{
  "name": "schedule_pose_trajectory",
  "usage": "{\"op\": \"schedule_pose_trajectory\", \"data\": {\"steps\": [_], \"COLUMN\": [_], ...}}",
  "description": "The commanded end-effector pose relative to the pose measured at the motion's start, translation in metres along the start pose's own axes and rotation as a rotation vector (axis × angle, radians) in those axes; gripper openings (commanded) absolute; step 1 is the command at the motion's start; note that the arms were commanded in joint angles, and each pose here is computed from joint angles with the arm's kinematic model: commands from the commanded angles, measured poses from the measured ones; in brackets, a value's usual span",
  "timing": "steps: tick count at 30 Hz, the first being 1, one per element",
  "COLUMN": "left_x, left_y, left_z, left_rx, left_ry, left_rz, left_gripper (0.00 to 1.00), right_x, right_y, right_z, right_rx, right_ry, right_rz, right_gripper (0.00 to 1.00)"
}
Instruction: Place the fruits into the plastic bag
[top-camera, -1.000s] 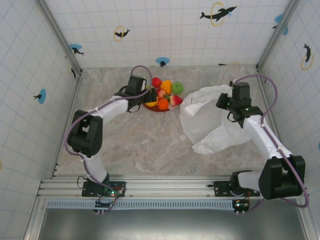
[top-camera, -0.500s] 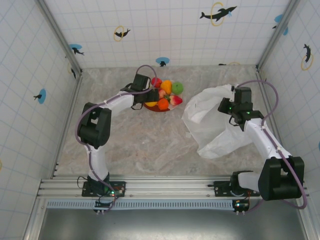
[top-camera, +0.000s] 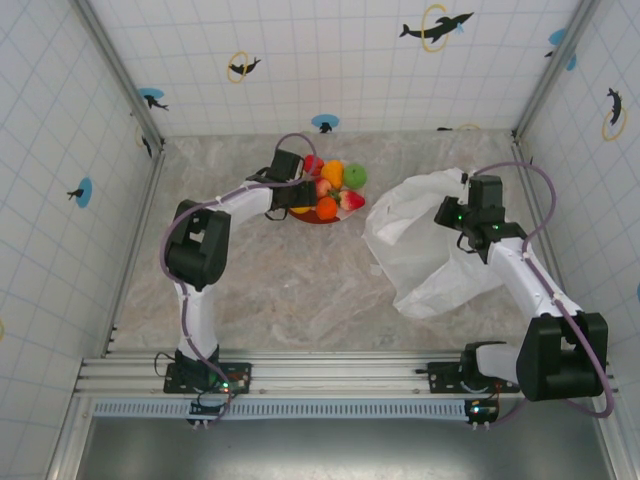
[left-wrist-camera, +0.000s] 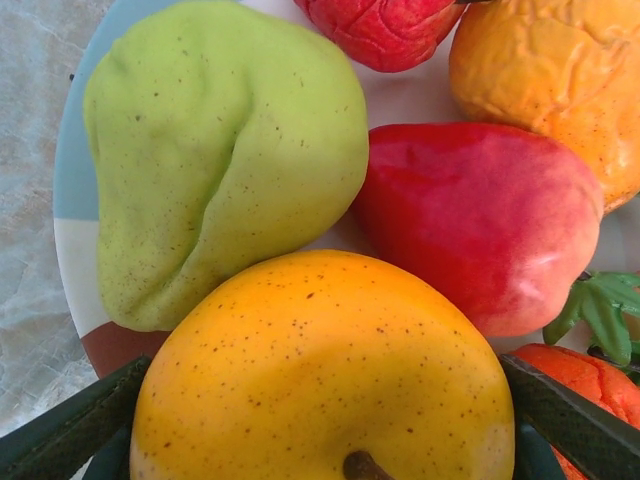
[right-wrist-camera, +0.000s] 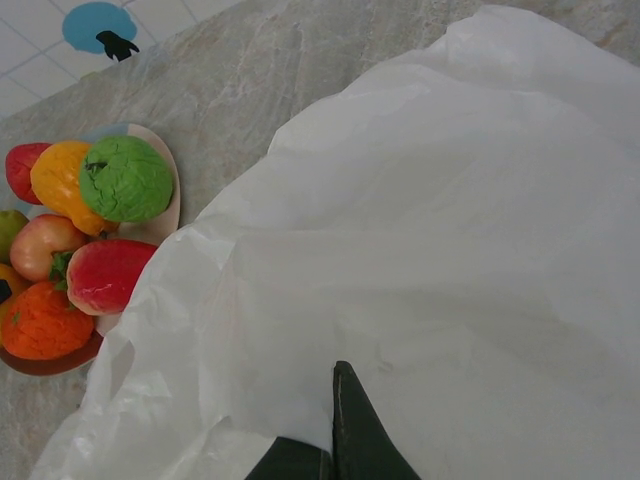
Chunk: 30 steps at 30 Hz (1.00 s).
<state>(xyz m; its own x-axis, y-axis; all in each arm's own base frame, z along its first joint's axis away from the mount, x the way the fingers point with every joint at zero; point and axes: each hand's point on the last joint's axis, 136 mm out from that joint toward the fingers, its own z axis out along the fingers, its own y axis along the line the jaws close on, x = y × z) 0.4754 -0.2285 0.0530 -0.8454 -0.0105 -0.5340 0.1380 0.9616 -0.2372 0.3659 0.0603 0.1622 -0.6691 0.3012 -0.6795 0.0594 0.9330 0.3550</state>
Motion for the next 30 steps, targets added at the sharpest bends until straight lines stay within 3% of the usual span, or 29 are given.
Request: {"op": "schedule_pose_trajectory", "data": {"steps": [1,9,18,23,30], "left_x": [0.002,-0.003,0.002,0.048,0.141], "left_y": [0.002,0.004,0.002,-0.032,-0.131], "left_z": [0.004,-0.015,-0.08,-0.116,-0.14], "left_rx": [-0.017,-0.024,0.032,0.198,0.435], "left_ry": [0.016,-0.029,-0.151,-0.169,-0.106], "left_rz": [-0.009,-0.014,-0.043,0.003,0.292], "left_gripper": [0.84,0.75,0.7,0.68,0.68], "right_x": [-0.001,0.0,0.005,0.008,0.004], "right_y": [0.0,0.0,0.004,0.007,0.015], "right_z": [-0.001,-0.002,-0.002,0.001,0.006], "right_rx": [-0.014,-0.013,-0.042,-0.061,-0.093], "right_ry": [-0.019,-0.015,-0.004,0.008,0.019], "right_rz": [0.009,0.014,0.047,0.071,0.116], "right_gripper": [0.0,0.0,0.0,0.0,0.0]}}
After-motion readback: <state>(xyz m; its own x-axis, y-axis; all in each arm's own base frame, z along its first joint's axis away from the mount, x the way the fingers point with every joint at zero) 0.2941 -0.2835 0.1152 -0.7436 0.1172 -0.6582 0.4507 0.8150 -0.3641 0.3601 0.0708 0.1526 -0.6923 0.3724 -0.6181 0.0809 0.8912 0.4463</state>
